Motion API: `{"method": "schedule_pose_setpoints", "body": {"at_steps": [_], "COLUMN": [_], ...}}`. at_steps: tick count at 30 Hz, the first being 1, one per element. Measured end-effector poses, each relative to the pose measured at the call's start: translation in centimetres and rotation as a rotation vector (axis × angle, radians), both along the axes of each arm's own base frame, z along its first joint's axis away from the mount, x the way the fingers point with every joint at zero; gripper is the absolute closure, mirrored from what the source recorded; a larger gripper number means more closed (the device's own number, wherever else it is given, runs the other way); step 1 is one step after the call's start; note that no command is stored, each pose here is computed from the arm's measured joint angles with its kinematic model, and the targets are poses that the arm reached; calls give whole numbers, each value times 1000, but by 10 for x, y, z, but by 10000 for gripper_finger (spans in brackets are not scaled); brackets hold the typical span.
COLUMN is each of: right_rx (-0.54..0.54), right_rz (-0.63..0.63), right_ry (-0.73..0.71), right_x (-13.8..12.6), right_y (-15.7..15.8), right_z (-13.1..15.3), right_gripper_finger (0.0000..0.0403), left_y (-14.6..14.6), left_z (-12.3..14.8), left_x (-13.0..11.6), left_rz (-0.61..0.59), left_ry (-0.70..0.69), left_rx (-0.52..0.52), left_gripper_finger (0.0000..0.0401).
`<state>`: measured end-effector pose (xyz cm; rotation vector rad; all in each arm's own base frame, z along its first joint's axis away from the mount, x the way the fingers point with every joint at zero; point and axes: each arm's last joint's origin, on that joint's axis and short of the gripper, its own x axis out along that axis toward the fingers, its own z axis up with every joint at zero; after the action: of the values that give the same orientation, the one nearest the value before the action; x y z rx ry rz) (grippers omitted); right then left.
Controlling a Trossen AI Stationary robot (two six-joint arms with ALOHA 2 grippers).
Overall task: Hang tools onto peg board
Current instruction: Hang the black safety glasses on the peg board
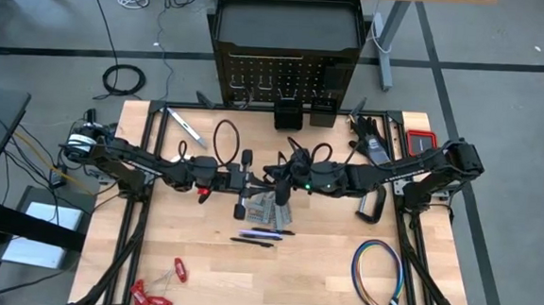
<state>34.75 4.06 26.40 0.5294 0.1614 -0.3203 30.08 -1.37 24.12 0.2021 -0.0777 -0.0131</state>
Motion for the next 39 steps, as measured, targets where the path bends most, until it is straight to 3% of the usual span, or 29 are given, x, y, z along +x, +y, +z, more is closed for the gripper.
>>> {"method": "schedule_pose_setpoints", "body": {"at_steps": [14, 21, 25, 33, 39], "right_rx": [22, 15, 7, -87, -308], "right_rz": [87, 194, 176, 93, 131], "right_ry": [-25, -22, -20, 23, 93], "right_x": [1, 2, 2, -16, -44], "right_y": [2, 5, 4, 2, 17], "right_z": [2, 2, 2, 20, 40], "right_gripper_finger": [396, 396, 396, 396, 387], "left_y": [0, -1, -1, -2, 0], "left_z": [1, 1, 1, 5, 10], "left_x": [0, 0, 0, 0, -1], "left_rz": [0, -49, -53, -55, -46], "left_ry": [-7, -12, -12, -34, -50], "left_rx": [-2, -4, -18, -24, -2], "left_gripper_finger": [398, 398, 398, 398, 398]}}
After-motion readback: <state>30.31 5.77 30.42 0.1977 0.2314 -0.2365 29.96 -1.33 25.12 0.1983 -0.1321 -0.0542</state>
